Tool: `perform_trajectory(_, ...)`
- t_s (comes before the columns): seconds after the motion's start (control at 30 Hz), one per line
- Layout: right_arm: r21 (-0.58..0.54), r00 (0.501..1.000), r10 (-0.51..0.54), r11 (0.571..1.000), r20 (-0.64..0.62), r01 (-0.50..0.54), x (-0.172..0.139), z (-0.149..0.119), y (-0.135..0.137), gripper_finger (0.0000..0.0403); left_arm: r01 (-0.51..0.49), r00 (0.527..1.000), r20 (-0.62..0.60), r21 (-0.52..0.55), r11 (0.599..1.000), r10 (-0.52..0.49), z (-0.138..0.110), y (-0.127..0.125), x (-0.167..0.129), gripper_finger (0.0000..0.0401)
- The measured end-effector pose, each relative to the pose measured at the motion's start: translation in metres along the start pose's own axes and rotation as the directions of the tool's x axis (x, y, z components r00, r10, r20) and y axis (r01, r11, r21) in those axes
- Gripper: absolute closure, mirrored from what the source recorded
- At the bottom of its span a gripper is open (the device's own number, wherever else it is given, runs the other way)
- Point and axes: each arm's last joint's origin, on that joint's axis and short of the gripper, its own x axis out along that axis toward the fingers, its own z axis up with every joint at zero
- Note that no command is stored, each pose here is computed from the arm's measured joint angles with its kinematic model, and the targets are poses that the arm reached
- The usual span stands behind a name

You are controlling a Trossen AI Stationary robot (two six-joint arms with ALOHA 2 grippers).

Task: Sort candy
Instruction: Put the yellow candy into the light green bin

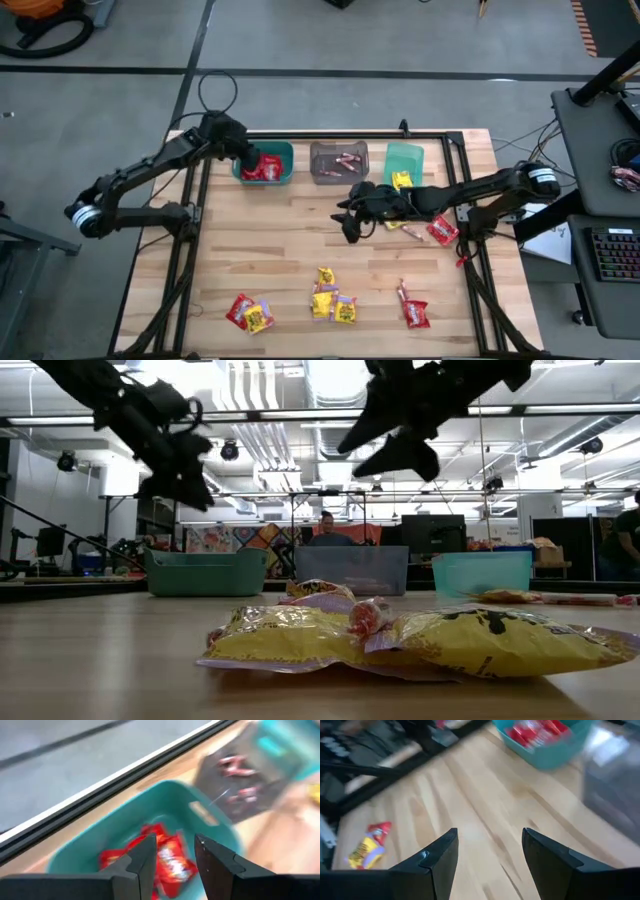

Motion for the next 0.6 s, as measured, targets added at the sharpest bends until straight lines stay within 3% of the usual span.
perform_trajectory(0.1, 0.033, 0.991, -0.079, 0.996, -0.106, 0.083, -0.005, -0.002, -0.005, 0.0197, 0.085, 0.994, 0.070, 0.036, 0.996, -0.088, -0.005, -0.021, -0.012, 0.0285)
perform_trajectory(0.2, 0.070, 0.951, -0.183, 0.976, -0.247, 0.206, -0.006, -0.012, -0.013, 0.0202, 0.176, 0.975, 0.126, 0.078, 0.981, -0.185, -0.015, -0.043, -0.022, 0.0285)
perform_trajectory(0.43, 0.058, 0.750, -0.412, 0.858, -0.517, 0.511, -0.010, -0.040, -0.035, 0.0209, 0.227, 0.924, 0.275, 0.161, 0.961, -0.264, -0.043, -0.087, -0.045, 0.0285)
perform_trajectory(0.53, 0.024, 0.676, -0.466, 0.813, -0.571, 0.582, -0.010, -0.048, -0.042, 0.0209, 0.248, 0.899, 0.318, 0.195, 0.949, -0.301, -0.054, -0.101, -0.051, 0.0285)
perform_trajectory(0.6, 0.010, 0.652, -0.482, 0.799, -0.585, 0.601, -0.007, -0.051, -0.045, 0.0209, 0.256, 0.889, 0.331, 0.213, 0.943, -0.316, -0.060, -0.109, -0.053, 0.0285)
